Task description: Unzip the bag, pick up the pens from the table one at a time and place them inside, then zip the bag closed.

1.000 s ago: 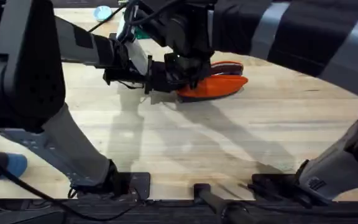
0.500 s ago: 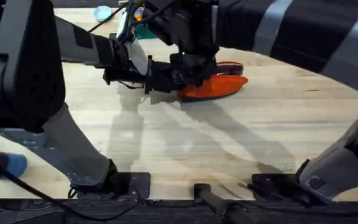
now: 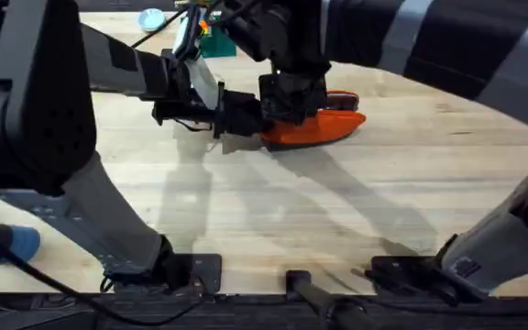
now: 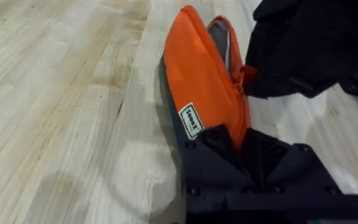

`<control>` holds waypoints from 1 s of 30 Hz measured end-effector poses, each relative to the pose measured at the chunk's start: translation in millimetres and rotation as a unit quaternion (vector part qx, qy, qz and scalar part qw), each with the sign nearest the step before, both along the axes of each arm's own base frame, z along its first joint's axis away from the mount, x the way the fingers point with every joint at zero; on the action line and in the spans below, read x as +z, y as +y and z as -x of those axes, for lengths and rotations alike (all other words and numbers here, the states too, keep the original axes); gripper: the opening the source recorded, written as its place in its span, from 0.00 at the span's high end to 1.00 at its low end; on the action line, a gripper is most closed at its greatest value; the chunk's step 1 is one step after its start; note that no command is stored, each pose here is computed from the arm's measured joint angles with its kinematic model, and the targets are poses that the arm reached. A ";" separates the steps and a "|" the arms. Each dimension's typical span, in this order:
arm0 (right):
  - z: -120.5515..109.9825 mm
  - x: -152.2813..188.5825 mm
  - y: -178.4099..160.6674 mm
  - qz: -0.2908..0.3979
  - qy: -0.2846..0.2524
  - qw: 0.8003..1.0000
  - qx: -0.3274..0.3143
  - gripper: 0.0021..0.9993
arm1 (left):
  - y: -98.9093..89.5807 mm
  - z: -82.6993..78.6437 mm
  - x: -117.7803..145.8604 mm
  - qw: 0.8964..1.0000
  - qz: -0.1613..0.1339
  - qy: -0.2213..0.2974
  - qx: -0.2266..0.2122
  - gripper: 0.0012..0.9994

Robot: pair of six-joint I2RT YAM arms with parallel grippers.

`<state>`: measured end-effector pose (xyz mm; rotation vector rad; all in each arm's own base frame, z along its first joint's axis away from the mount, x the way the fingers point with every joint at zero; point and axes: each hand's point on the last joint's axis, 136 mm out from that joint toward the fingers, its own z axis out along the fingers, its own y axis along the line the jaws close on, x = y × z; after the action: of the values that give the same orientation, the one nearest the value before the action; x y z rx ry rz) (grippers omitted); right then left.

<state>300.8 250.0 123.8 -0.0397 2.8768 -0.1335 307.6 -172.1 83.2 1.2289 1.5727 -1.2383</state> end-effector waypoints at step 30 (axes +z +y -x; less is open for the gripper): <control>-0.2 6.2 -28.4 -0.073 0.017 0.997 -0.006 0.97 | -0.6 0.4 0.0 1.000 0.000 0.005 0.000 0.96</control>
<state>301.0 221.5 130.0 0.0021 2.9125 0.0747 307.2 -172.6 83.2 1.2248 1.5792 -1.2456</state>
